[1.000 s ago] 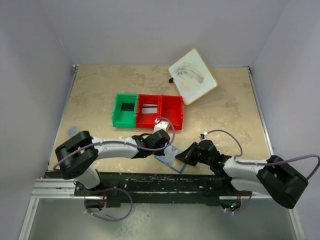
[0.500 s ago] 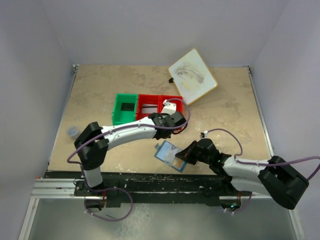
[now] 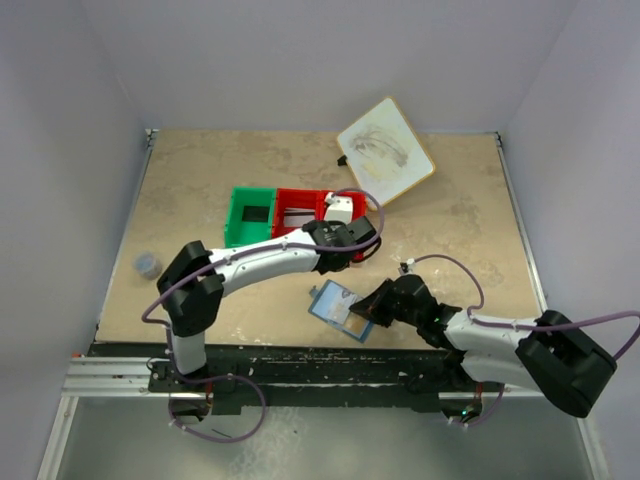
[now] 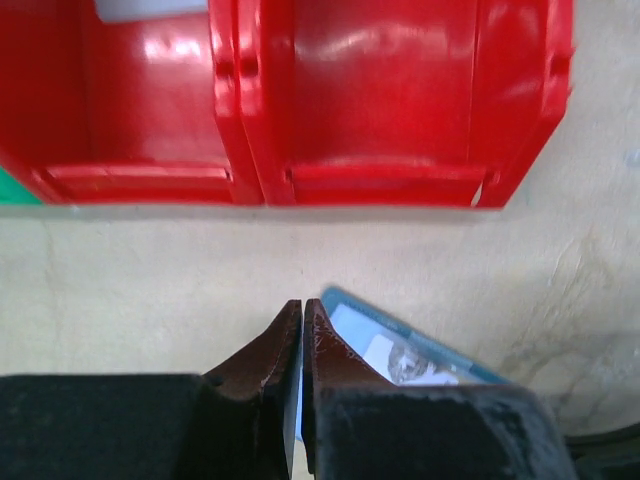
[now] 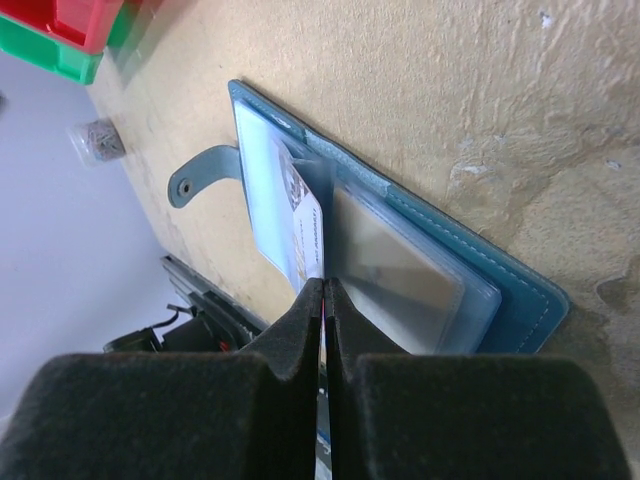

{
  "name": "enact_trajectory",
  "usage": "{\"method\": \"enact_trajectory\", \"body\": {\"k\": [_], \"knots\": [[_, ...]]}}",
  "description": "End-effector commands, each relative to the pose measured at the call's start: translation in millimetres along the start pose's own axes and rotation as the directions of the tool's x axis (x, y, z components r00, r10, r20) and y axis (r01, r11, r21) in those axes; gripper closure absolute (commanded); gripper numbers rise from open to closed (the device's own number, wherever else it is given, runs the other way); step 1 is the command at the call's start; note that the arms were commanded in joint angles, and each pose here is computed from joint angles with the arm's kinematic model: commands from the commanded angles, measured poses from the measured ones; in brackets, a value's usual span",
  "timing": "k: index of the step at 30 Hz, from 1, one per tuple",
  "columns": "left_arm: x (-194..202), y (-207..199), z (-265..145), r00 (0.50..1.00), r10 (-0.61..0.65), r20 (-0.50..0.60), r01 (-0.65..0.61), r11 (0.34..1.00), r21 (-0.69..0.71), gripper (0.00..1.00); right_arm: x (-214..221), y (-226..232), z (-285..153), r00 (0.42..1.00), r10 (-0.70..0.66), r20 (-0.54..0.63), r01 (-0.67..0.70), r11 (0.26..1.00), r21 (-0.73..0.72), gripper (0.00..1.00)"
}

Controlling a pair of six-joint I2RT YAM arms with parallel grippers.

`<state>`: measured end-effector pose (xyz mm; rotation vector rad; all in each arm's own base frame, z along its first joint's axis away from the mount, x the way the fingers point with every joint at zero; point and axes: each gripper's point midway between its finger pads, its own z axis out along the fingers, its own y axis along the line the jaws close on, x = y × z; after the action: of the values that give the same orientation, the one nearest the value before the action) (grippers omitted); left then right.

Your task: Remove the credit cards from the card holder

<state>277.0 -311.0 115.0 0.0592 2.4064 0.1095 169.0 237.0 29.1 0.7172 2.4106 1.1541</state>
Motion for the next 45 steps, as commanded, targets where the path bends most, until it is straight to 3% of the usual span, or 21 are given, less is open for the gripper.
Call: {"method": "enact_trajectory", "body": {"k": [1, 4, 8, 16, 24, 32, 36, 41, 45], "knots": [[31.6, -32.9, -12.0, 0.987, -0.108, -0.12, 0.137, 0.955, 0.264, 1.0, -6.2, 21.0, 1.9, 1.0, -0.018, 0.025, 0.02, 0.998, -0.054, 0.97], [60.4, -53.5, -18.3, 0.974, -0.096, -0.203, 0.173, 0.896, 0.409, 1.0, -5.6, 19.1, 0.2, 1.0, -0.017, 0.023, 0.018, 0.999, -0.05, 0.98], [75.0, -57.8, -16.2, 0.976, -0.098, -0.192, 0.177, 0.872, 0.456, 1.0, -5.9, 14.0, -2.9, 1.0, -0.005, 0.03, 0.007, 0.999, -0.042, 0.97], [114.9, -45.4, 13.3, 0.973, -0.052, -0.225, 0.14, 0.908, 0.396, 1.0, -5.4, 20.2, 1.9, 1.0, 0.003, 0.023, -0.001, 0.998, -0.07, 0.94], [141.4, -20.5, 26.6, 0.969, -0.041, -0.244, 0.123, 0.936, 0.33, 1.0, -10.0, 32.8, 5.5, 0.999, 0.014, 0.045, -0.008, 0.992, -0.129, 0.78], [144.7, -19.6, 26.6, 0.966, -0.067, -0.251, 0.152, 0.93, 0.336, 1.0, -8.3, 34.4, 19.0, 1.0, 0.004, 0.028, 0.0, 0.992, -0.125, 0.77], [149.5, -18.6, 28.0, 0.962, -0.074, -0.262, 0.162, 0.929, 0.333, 1.0, -11.4, 35.6, 25.5, 0.999, 0.015, 0.044, -0.008, 0.989, -0.145, 0.79], [148.9, -12.4, 28.4, 0.965, -0.08, -0.252, 0.16, 0.935, 0.315, 1.0, -13.7, 34.8, 26.5, 0.998, 0.015, 0.055, -0.007, 0.991, -0.131, 0.94], [142.8, -6.9, 29.8, 0.971, -0.08, -0.224, 0.145, 0.947, 0.288, 1.0, -13.5, 33.5, 16.2, 0.998, 0.003, 0.056, 0.003, 0.995, -0.104, 1.0]]}}
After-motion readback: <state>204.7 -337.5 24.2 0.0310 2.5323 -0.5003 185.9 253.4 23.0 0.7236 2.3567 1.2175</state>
